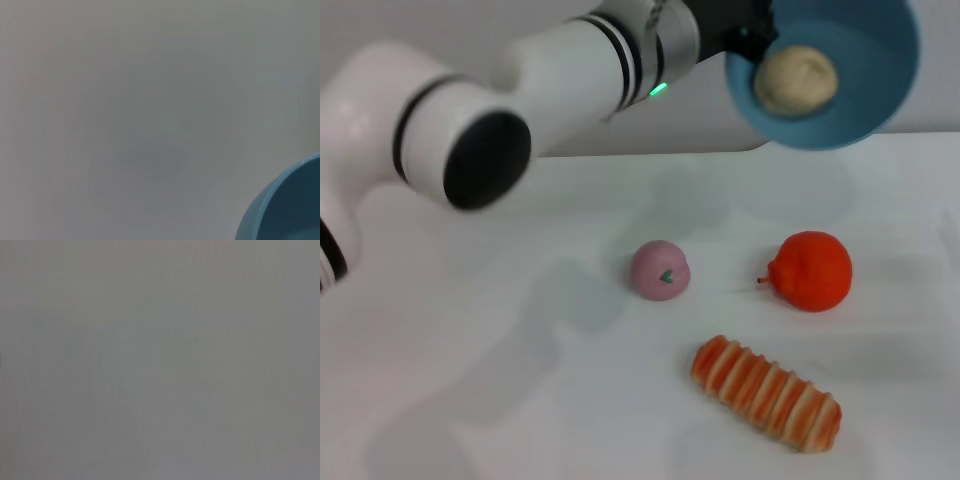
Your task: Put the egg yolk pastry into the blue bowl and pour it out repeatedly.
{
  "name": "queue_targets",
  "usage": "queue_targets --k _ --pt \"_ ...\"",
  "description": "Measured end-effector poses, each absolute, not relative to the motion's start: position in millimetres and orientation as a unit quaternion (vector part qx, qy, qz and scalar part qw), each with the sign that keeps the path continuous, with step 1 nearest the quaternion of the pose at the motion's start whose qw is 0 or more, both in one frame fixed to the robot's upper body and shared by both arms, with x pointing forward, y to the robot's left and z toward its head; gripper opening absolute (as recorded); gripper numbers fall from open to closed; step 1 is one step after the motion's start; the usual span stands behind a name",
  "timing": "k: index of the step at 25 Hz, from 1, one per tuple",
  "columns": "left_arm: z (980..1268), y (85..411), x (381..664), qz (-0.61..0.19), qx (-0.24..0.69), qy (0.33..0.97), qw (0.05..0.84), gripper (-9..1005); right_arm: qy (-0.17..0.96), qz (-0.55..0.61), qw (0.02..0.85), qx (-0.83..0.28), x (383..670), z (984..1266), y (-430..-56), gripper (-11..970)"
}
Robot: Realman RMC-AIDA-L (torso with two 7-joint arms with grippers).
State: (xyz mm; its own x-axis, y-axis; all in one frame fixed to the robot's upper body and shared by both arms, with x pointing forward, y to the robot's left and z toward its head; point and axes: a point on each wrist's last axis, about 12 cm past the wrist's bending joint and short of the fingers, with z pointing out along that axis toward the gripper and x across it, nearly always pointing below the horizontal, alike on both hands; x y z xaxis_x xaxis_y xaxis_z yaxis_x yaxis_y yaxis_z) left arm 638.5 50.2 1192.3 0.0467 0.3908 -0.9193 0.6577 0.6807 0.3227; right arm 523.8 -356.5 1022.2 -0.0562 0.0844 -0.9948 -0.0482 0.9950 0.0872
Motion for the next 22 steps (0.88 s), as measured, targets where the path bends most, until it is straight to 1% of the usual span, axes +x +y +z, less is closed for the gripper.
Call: queue_targets --k 4,8,16,20,22 --pt "1185 44 629 -0.121 0.384 0.635 0.659 -1 0.723 0.051 0.689 0.012 523 1022 -355 612" --pt "1182 40 625 -0.117 0.397 0.618 0.668 -1 0.724 0.055 0.687 0.014 521 1020 -353 612" --pt "1193 42 631 -0.072 0.424 0.594 0.679 -1 0.722 0.058 0.689 0.014 518 1020 -354 612" --pt "1195 40 631 -0.068 0.430 0.589 0.681 -1 0.722 0.056 0.689 0.016 518 1019 -354 612" --pt "1192 36 624 -0.054 0.451 0.558 0.695 -1 0.722 0.056 0.689 0.018 517 1019 -355 612"
